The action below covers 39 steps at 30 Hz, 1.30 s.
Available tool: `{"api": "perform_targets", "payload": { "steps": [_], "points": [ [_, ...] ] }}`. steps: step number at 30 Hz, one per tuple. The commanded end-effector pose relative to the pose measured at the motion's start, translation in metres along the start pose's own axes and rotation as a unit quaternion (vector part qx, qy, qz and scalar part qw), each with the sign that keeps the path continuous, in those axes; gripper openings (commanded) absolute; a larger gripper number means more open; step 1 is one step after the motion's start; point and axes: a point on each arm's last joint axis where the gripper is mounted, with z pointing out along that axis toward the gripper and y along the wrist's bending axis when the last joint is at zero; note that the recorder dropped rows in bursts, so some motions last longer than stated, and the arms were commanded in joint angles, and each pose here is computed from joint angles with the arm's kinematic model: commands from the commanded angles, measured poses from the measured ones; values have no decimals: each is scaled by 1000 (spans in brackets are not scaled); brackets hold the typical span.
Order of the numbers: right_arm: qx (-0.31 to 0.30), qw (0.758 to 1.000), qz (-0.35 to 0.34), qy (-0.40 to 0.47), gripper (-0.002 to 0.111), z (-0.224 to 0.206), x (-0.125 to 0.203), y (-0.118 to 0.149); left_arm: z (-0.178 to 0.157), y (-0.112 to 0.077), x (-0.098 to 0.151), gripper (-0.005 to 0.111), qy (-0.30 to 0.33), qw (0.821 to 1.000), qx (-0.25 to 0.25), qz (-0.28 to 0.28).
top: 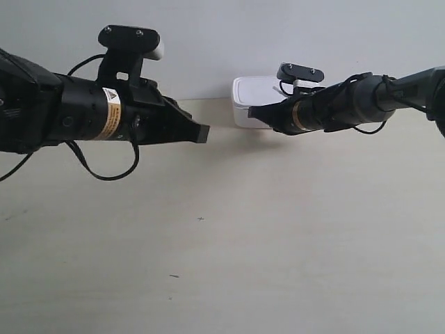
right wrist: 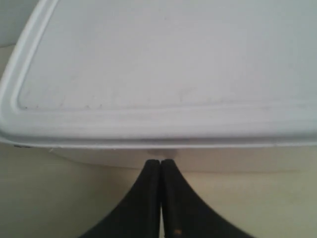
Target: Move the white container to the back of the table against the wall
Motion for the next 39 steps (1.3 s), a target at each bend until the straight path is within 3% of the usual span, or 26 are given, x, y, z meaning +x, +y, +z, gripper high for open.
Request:
{"api": "perform_targets", "payload": {
  "steps": [1, 7, 12, 17, 29, 39],
  "points": [
    [4, 1000, -5, -16, 0, 1, -8, 1, -18, 2, 5, 0, -6, 1000, -10, 1],
    [8, 999, -9, -33, 0, 0, -17, 3, -55, 4, 30, 0, -1, 1000, -22, -14],
    [27, 999, -9, -42, 0, 1, -18, -1, -81, 16, 65, 0, 11, 997, -77, -29],
    [13, 999, -9, -37, 0, 5, -17, 1, -105, 17, 90, 0, 14, 996, -80, -44],
    [-47, 999, -7, -4, 0, 1, -12, 13, -133, 16, 90, 0, -35, 994, -73, -74],
    [-21, 999, -42, 0, 0, -45, -10, 23, -174, 6, 93, 0, -117, 988, -47, -94]
  ]
}}
